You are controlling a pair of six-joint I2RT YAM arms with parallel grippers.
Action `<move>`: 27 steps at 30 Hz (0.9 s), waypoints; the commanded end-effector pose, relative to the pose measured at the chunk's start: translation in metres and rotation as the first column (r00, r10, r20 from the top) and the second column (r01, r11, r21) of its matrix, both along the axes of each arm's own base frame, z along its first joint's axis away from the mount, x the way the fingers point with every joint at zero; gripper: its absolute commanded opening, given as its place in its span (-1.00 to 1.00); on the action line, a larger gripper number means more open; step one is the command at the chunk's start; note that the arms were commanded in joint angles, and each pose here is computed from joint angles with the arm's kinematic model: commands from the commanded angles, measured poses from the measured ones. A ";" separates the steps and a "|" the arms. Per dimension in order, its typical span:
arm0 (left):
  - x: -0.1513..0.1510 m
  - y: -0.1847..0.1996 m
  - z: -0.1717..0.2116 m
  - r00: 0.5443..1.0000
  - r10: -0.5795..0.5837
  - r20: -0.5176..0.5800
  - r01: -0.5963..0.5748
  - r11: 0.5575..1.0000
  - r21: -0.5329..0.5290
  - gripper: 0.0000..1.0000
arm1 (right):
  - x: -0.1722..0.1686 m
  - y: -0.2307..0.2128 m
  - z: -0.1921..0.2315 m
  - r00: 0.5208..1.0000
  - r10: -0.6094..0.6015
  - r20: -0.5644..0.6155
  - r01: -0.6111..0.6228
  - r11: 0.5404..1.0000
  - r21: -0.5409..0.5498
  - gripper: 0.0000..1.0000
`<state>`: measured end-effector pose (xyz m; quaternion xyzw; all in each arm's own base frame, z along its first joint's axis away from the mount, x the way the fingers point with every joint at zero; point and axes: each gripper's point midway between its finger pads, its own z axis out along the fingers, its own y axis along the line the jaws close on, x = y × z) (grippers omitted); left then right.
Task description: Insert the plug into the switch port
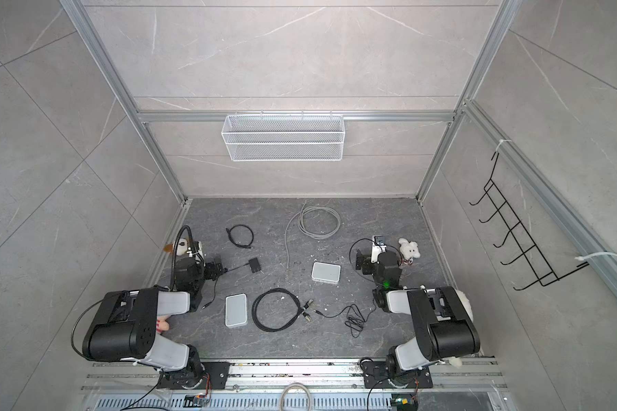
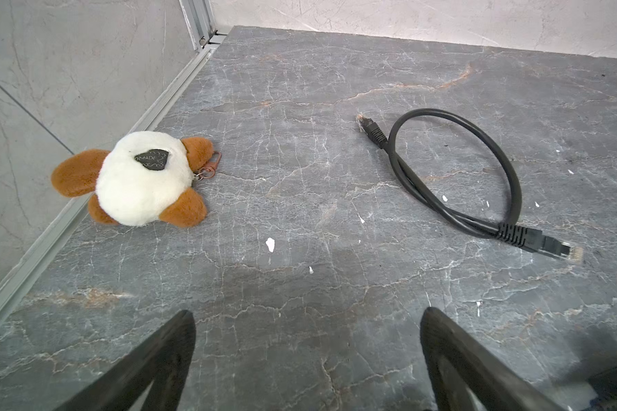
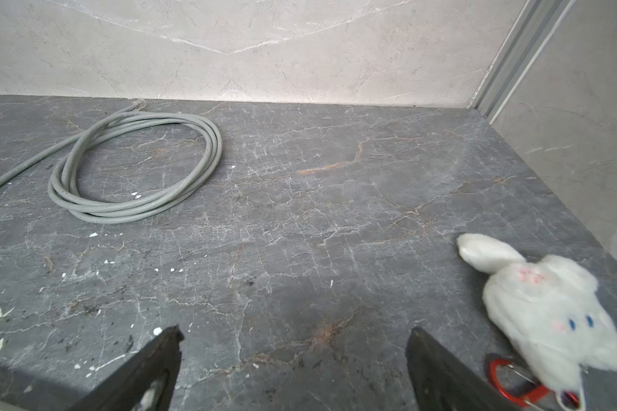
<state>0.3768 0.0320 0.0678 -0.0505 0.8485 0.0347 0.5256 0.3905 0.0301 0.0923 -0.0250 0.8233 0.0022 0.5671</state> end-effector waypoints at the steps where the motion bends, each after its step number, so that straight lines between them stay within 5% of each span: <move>1: 0.007 -0.001 0.017 0.998 -0.013 0.065 0.013 1.000 0.001 1.00 | -0.001 0.000 0.000 1.000 -0.004 0.010 0.004 1.000 -0.010 0.98; 27: 0.008 -0.002 0.019 0.997 -0.018 0.072 0.018 1.000 -0.002 1.00 | -0.001 0.000 -0.001 1.000 0.001 0.003 -0.001 1.000 -0.004 0.98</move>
